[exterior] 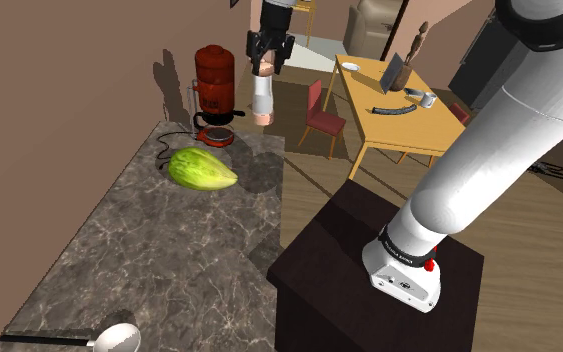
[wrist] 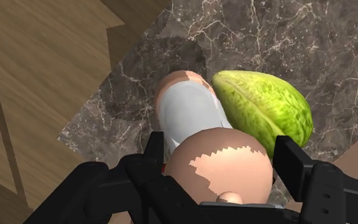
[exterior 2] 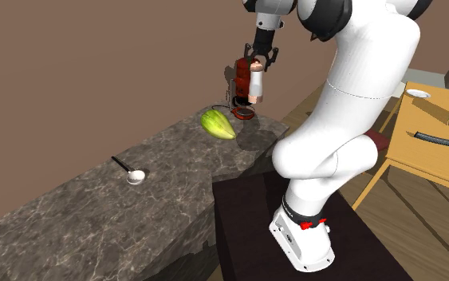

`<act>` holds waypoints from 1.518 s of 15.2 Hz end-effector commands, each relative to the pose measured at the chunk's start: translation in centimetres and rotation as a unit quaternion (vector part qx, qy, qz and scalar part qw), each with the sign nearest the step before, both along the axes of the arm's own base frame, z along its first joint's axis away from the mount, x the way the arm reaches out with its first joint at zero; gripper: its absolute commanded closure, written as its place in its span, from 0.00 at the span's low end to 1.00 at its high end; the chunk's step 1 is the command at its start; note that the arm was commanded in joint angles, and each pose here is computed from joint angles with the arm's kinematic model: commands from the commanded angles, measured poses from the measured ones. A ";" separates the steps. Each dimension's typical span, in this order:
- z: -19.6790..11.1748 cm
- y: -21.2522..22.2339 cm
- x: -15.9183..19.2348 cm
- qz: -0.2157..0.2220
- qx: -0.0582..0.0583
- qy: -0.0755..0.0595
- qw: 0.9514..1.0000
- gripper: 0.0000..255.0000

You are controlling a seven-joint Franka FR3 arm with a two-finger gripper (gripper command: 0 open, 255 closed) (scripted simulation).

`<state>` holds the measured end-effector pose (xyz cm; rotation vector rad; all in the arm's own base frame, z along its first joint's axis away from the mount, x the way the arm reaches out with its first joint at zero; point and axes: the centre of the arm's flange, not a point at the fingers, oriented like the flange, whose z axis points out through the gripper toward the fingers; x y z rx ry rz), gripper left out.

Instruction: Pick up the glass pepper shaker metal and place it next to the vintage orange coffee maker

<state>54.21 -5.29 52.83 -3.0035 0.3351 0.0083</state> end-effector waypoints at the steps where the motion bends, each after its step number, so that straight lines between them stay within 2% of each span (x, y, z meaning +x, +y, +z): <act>1: -1.0 0.0 0.0 0.000 0.000 0.000 1.000 1.00; 23: -12.6 0.0 0.0 0.000 0.000 0.000 1.000 1.00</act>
